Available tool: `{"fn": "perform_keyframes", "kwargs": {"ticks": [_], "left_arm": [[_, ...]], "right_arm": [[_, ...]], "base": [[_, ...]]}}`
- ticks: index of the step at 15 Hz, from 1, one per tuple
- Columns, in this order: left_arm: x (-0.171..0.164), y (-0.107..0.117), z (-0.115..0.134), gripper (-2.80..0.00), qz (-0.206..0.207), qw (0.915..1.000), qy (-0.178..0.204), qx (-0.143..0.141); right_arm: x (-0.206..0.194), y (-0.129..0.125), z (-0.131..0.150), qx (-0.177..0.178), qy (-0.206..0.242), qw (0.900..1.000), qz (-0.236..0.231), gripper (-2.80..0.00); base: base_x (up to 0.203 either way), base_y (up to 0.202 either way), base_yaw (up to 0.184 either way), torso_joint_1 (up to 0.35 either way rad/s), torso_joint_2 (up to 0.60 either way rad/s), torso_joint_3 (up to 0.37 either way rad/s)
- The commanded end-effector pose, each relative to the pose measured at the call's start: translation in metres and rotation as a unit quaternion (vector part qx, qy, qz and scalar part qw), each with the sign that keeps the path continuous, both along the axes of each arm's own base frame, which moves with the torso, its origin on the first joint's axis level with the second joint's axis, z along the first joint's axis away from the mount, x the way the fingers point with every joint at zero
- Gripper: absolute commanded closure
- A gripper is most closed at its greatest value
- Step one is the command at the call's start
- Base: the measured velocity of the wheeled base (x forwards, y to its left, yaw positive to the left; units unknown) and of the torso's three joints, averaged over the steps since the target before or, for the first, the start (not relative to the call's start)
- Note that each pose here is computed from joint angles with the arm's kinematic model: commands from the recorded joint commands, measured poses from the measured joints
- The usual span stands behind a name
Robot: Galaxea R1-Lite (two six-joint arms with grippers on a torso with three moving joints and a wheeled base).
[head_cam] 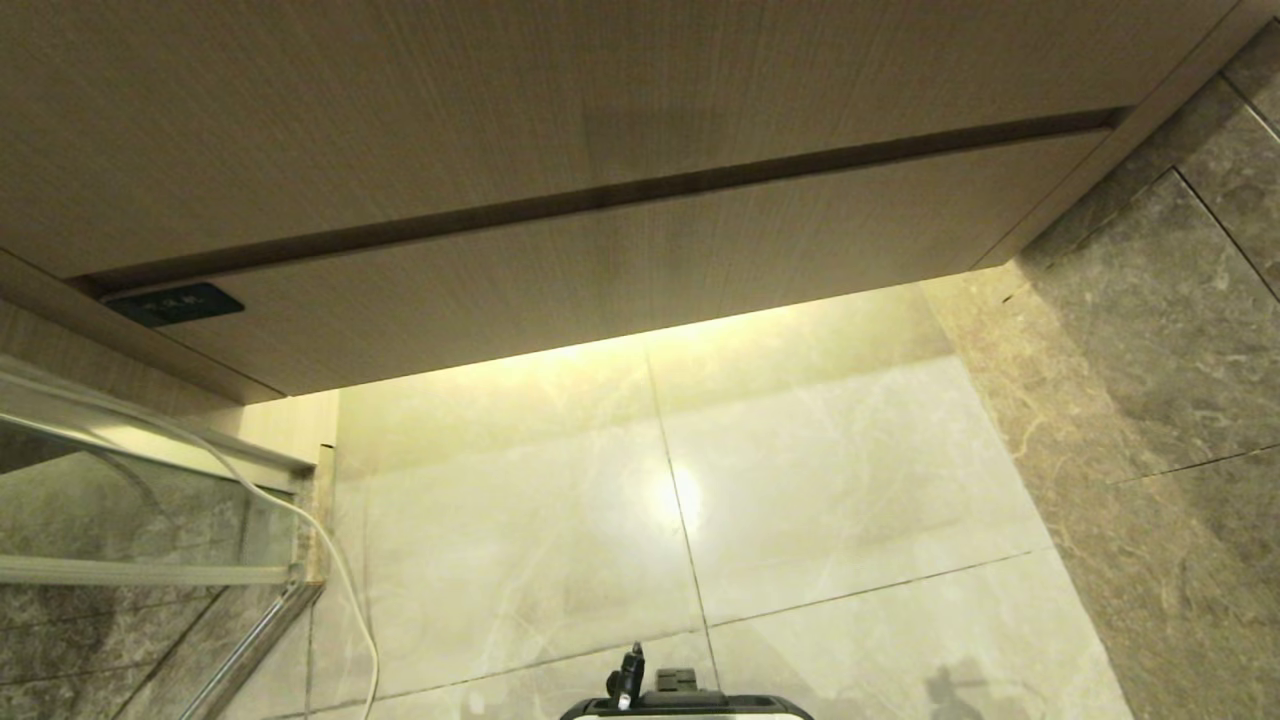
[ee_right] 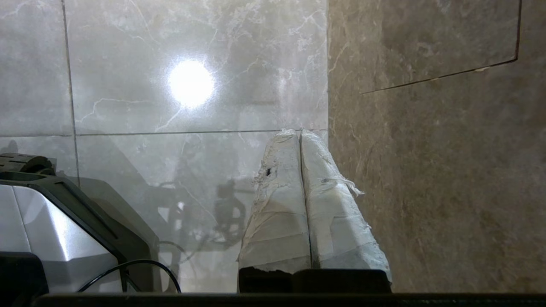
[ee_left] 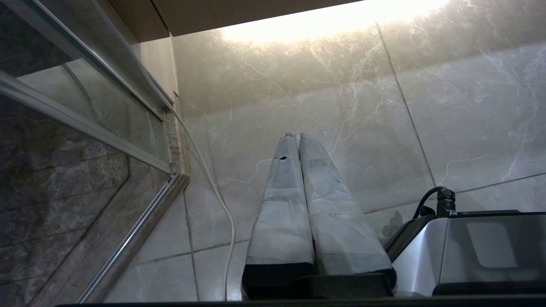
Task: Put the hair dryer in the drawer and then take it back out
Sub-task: Pull open the drawer
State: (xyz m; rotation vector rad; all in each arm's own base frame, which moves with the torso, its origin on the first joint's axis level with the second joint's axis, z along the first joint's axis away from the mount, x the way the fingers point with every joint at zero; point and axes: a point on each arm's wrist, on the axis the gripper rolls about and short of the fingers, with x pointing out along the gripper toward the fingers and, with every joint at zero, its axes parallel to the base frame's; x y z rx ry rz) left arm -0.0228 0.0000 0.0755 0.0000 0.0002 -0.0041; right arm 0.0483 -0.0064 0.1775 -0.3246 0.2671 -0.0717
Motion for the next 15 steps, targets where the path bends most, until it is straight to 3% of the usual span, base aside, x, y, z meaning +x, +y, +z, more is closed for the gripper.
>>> {"fn": "perform_keyframes", "kwargs": {"ticks": [1, 8, 15], "left_arm": [[0.0001, 0.0000, -0.0003, 0.00, 0.000, 1.0000, 0.000, 0.000], [0.0000, 0.0000, -0.0001, 0.00, 0.000, 1.0000, 0.000, 0.000], [0.0001, 0.0000, -0.0004, 0.00, 0.000, 1.0000, 0.001, 0.000]], "right_arm": [[0.0001, 0.0000, 0.0001, -0.001, -0.002, 1.000, 0.000, 0.00], [0.0001, -0.0002, -0.0002, -0.002, -0.003, 1.000, -0.005, 0.00], [-0.0001, -0.0001, -0.0003, -0.002, -0.003, 1.000, -0.003, 0.00]], "base": [[0.000, 0.000, 0.000, 0.000, 0.00, 0.000], [0.000, 0.000, 0.000, 0.000, 0.00, 0.000], [0.001, -0.006, 0.117, 0.002, 0.00, 0.002]]}}
